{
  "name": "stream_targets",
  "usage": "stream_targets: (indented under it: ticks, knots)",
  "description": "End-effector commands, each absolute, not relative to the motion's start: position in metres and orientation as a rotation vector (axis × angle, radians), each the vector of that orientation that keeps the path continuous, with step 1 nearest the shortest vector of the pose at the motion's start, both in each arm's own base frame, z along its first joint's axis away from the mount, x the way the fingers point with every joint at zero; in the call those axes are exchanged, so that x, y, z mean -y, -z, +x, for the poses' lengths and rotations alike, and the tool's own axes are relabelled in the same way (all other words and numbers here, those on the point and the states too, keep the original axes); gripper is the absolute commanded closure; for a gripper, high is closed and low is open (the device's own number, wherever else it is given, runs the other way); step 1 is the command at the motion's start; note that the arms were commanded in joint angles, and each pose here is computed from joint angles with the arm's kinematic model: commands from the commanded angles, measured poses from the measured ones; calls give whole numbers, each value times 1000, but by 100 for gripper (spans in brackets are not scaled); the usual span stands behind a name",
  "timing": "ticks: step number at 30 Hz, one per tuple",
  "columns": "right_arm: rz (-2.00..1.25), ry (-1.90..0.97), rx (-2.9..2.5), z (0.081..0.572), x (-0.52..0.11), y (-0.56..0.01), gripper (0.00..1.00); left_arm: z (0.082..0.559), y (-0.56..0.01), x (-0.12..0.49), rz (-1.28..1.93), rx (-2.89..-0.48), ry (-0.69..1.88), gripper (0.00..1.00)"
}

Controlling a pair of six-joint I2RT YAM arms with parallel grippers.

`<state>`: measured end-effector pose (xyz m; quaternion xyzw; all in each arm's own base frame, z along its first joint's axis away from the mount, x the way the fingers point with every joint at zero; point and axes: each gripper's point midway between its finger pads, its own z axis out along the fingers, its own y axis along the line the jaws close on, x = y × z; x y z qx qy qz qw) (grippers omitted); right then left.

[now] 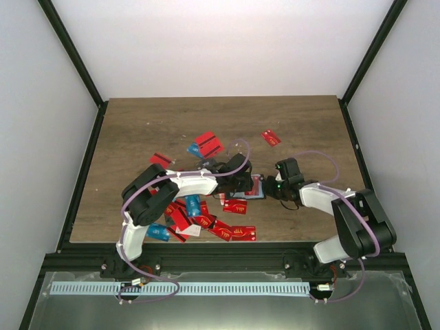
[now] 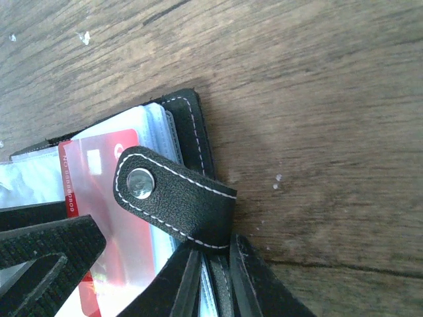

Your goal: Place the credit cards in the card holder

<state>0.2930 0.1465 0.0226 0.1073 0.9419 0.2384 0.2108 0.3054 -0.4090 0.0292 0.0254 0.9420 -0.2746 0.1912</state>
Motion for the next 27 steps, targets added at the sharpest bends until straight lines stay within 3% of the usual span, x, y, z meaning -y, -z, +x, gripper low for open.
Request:
stream_targets:
  ticks: [1,9,16,27]
  knots:
    - [327,-705,-2663,276,-149,-14,85,273,-31,443,95,-2711,992,61]
    - [300,-684,-2634,278,-146,-28,85,276,-45,415,228,-2671,770,46]
    - [253,-704,-2574,278,-147,-52,72,273,-68,402,392,-2624,689,45]
    - [84,-877,-2508,266,-166,-76,70,279,-56,381,504,-2621,544,82]
